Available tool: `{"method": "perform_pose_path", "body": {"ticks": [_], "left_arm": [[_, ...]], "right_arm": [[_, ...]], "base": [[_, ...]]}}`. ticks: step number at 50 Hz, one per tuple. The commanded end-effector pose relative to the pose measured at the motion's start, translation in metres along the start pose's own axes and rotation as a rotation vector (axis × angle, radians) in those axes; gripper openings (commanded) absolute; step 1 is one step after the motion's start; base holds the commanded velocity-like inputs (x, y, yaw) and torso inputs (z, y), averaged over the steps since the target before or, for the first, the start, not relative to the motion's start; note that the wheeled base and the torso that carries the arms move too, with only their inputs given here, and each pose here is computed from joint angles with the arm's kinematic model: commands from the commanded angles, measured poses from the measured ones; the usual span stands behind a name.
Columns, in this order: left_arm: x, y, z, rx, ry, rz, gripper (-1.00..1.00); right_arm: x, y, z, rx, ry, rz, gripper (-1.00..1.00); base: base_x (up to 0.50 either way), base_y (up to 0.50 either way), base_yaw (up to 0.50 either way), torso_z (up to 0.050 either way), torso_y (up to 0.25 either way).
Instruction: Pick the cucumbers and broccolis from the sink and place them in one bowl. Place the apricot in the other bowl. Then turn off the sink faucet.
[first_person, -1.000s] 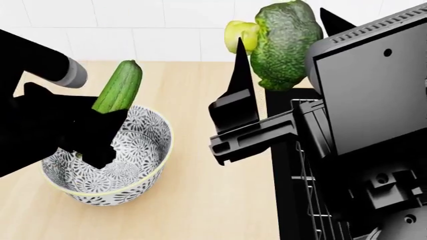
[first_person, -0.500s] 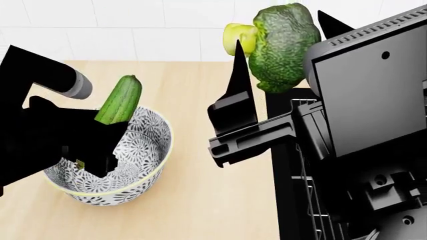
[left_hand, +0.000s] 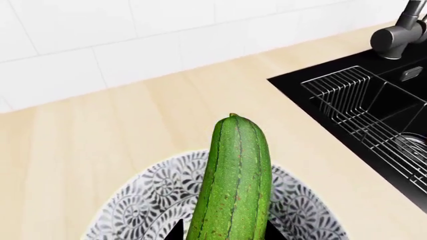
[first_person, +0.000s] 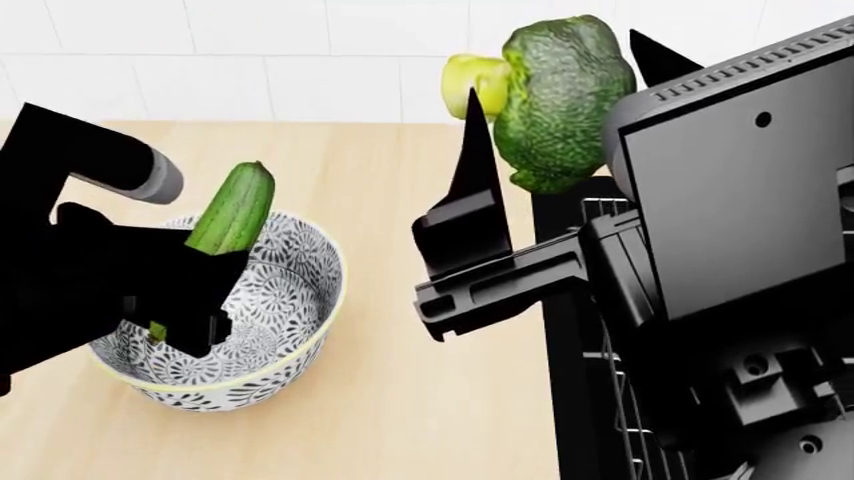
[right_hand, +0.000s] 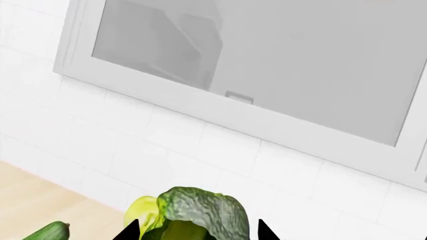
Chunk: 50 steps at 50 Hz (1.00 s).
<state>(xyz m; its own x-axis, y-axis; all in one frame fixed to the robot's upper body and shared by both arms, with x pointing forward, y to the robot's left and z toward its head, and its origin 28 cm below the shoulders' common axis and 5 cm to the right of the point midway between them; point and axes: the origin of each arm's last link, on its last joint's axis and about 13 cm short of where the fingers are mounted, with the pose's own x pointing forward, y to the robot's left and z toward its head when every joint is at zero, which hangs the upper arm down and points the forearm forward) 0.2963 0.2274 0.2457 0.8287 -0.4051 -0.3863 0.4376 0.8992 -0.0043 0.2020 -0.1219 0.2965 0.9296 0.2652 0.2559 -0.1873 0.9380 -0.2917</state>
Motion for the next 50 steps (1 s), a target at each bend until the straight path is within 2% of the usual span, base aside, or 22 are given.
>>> {"method": "perform_pose_path", "body": {"ticks": [1, 12, 13, 18, 21, 24, 27, 30, 33, 37, 43, 44, 50], "left_arm": [[0.008, 0.001, 0.004, -0.019, -0.022, -0.022, -1.00], [0.008, 0.000, 0.004, -0.010, -0.006, -0.022, -1.00], [0.005, -0.001, 0.006, -0.008, -0.012, -0.019, 1.00], [-0.004, -0.001, 0.014, 0.004, -0.039, -0.006, 1.00], [-0.020, -0.005, 0.039, 0.040, -0.131, -0.006, 1.00], [-0.047, -0.009, 0.064, 0.079, -0.240, 0.017, 1.00], [-0.091, -0.018, 0.083, 0.096, -0.396, 0.026, 1.00], [-0.127, -0.024, 0.093, 0.093, -0.517, 0.036, 1.00], [-0.154, -0.027, 0.091, 0.088, -0.602, 0.052, 1.00], [-0.164, -0.022, 0.085, 0.075, -0.631, 0.088, 1.00], [-0.165, -0.018, 0.082, 0.071, -0.651, 0.108, 1.00], [-0.165, -0.018, 0.082, 0.069, -0.654, 0.109, 1.00], [-0.169, -0.017, 0.084, 0.064, -0.660, 0.124, 1.00]], "right_arm": [[0.002, -0.002, 0.000, 0.030, -0.026, -0.007, -1.00], [0.003, -0.002, 0.003, 0.027, -0.029, -0.003, -1.00], [0.003, -0.002, 0.003, 0.026, -0.029, -0.003, -1.00], [0.003, -0.002, 0.004, 0.024, -0.031, -0.001, -1.00], [0.004, 0.000, 0.002, 0.025, -0.025, 0.002, -1.00], [0.004, -0.002, 0.000, 0.024, -0.021, -0.003, -1.00], [0.011, -0.002, -0.004, 0.041, -0.003, 0.010, -1.00], [0.021, -0.001, -0.010, 0.068, 0.023, 0.040, -1.00], [0.032, 0.002, -0.019, 0.107, 0.068, 0.085, -1.00], [0.040, 0.011, -0.028, 0.137, 0.109, 0.145, -1.00], [0.052, 0.025, -0.035, 0.195, 0.160, 0.247, -1.00], [0.054, 0.027, -0.035, 0.183, 0.161, 0.252, -1.00], [0.069, 0.037, -0.032, 0.265, 0.168, 0.330, -1.00]], "base": [[0.00, 0.00, 0.00, 0.000, 0.000], [0.00, 0.00, 0.00, 0.000, 0.000], [0.00, 0.00, 0.00, 0.000, 0.000], [0.00, 0.00, 0.00, 0.000, 0.000], [0.00, 0.00, 0.00, 0.000, 0.000], [0.00, 0.00, 0.00, 0.000, 0.003], [0.00, 0.00, 0.00, 0.000, 0.000], [0.00, 0.00, 0.00, 0.000, 0.000], [0.00, 0.00, 0.00, 0.000, 0.000], [0.00, 0.00, 0.00, 0.000, 0.000], [0.00, 0.00, 0.00, 0.000, 0.000], [0.00, 0.00, 0.00, 0.000, 0.000], [0.00, 0.00, 0.00, 0.000, 0.000]]}}
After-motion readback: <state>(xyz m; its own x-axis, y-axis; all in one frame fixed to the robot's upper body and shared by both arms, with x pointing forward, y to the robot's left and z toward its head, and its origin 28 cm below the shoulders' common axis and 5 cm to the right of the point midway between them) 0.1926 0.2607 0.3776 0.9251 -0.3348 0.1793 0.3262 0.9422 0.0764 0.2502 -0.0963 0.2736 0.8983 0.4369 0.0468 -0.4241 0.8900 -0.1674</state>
